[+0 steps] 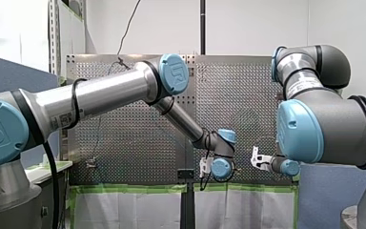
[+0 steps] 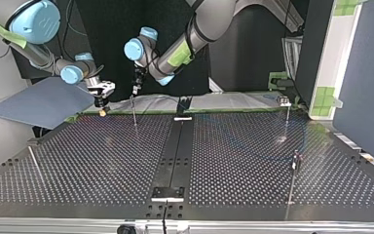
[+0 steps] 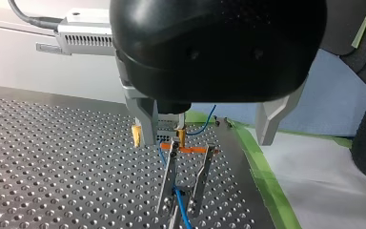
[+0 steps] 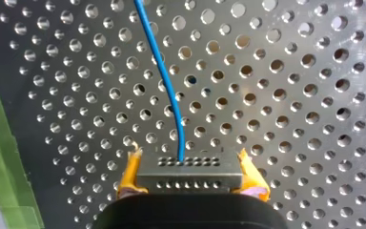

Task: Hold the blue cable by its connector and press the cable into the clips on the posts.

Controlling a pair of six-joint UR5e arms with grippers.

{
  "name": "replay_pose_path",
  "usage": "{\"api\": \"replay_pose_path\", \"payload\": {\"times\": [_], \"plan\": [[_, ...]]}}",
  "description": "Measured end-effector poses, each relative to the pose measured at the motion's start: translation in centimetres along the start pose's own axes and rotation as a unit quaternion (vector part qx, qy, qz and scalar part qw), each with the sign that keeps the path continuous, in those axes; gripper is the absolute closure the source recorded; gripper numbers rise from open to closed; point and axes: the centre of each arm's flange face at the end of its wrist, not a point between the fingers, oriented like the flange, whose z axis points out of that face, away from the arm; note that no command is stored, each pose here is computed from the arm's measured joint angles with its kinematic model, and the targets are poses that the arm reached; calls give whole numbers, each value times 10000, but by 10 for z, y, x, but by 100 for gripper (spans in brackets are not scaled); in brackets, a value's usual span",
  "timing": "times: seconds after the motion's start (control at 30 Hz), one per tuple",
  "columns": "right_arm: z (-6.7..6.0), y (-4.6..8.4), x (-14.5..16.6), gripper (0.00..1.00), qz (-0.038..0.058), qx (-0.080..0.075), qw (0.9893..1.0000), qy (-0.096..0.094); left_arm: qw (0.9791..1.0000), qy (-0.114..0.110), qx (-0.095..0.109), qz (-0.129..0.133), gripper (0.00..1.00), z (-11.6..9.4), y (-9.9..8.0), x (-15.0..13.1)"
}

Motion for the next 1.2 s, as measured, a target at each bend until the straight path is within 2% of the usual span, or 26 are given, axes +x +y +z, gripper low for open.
{"api": "replay_pose_path", "payload": {"times": [0.23,0.43,0.6,0.8,1.0,1.1,1.2], "plan": [[0,-2,0,100,-2,13,10000,-2,10000,9,-4,10,1,0,1,1],[1,-2,0,100,1,15,10000,-1,9998,104,0,175,1,-10,3,5],[1,-2,0,100,7,16,10000,-2,9999,-38,121,108,1,-25,-5,-10],[1,-2,0,100,10,15,10000,-2,9991,-264,264,-186,1,-40,-14,-32],[0,-2,0,100,5,11,10000,-3,9966,-518,196,-606,1,-51,-10,-56],[0,-2,-1,100,7,10,10000,-9,9942,-661,73,-844,1,-55,-3,-69],[0,-2,-1,100,14,6,10000,-22,9908,-808,-57,-1084,1,-59,4,-82]]}}
